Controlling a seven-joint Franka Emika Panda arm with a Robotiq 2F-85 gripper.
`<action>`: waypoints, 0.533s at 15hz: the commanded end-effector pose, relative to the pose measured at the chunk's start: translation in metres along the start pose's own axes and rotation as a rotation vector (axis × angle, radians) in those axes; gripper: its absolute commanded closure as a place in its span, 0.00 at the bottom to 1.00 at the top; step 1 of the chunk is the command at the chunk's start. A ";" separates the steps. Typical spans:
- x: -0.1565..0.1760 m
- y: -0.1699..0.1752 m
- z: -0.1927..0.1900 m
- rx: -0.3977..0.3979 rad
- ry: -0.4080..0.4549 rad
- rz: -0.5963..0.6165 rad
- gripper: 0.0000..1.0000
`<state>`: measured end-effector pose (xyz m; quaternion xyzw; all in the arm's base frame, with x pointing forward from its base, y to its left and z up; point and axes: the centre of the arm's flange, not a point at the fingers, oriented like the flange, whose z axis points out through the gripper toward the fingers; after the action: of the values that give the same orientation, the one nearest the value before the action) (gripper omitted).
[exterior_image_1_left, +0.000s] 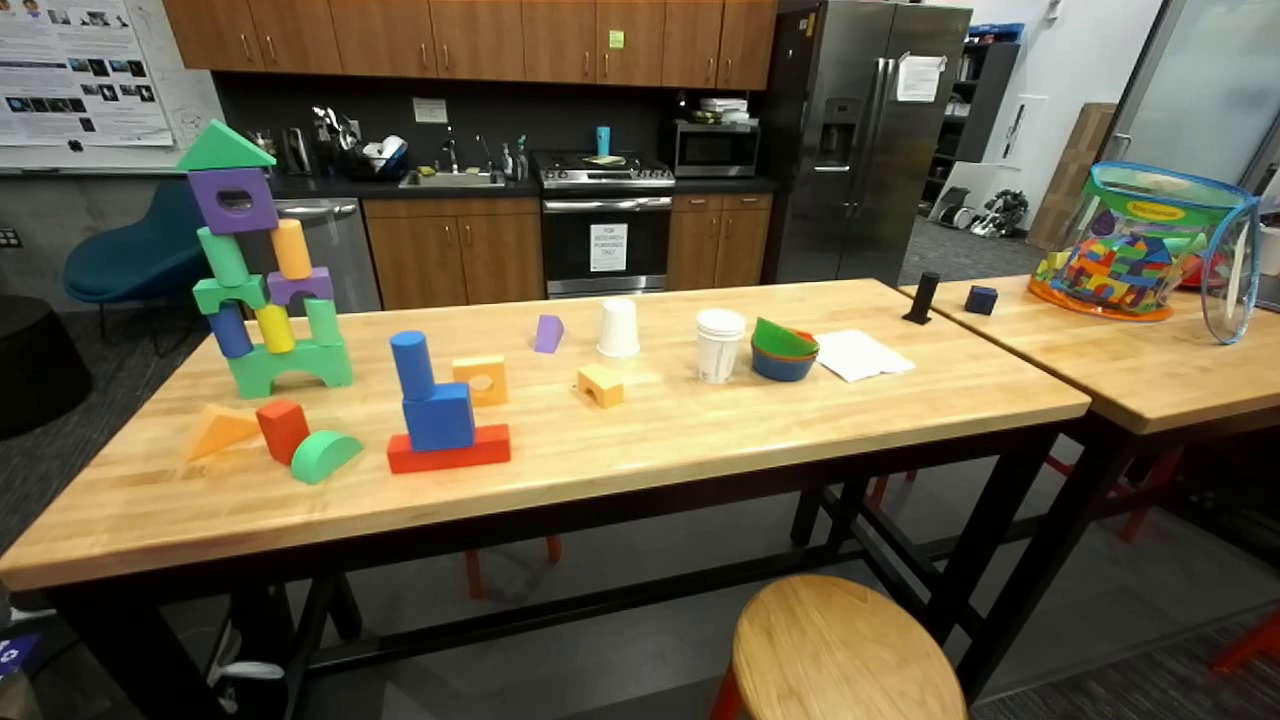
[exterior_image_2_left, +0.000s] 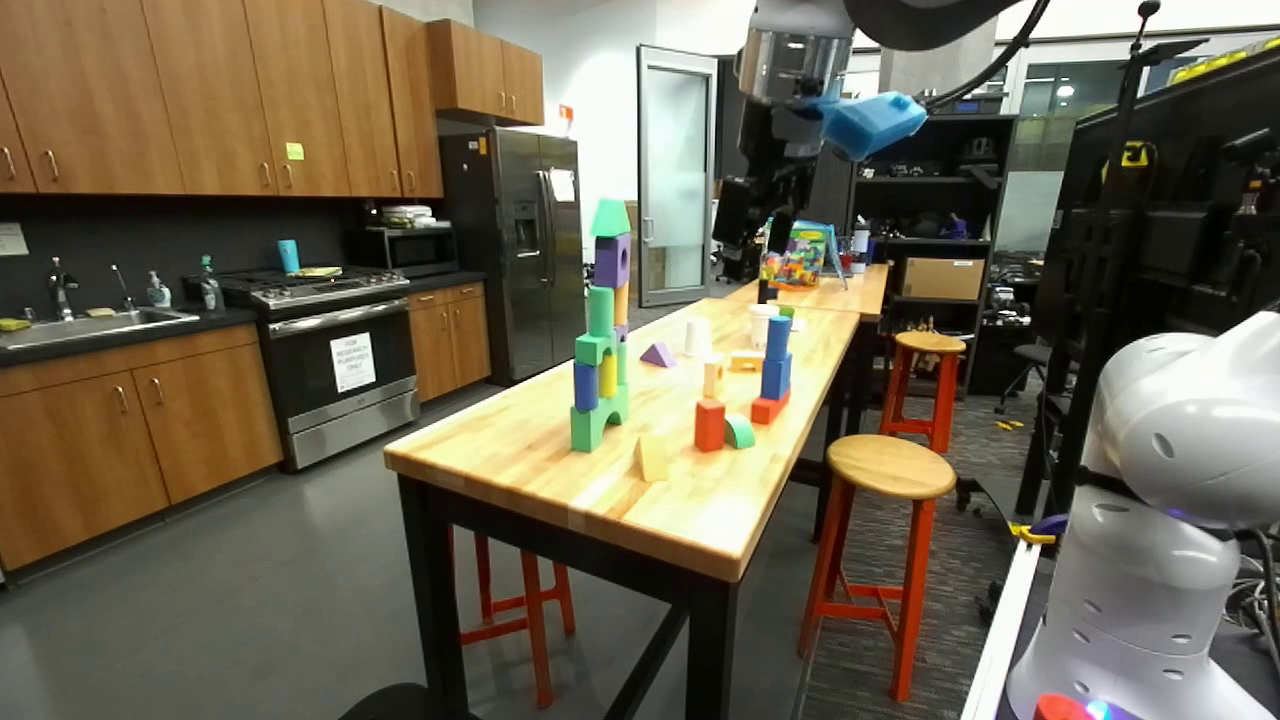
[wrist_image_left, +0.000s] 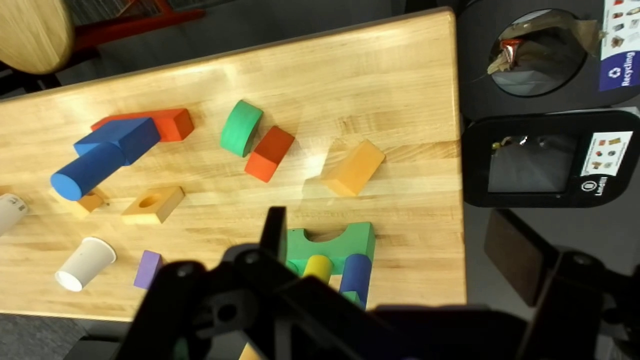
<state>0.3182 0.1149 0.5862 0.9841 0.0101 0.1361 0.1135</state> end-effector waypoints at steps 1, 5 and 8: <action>-0.017 -0.005 -0.006 0.043 -0.018 -0.002 0.00; -0.013 -0.010 -0.004 0.023 -0.037 -0.022 0.00; -0.015 -0.011 -0.005 0.023 -0.039 -0.026 0.00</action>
<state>0.3028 0.1258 0.5846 0.9876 0.0221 0.1151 0.1041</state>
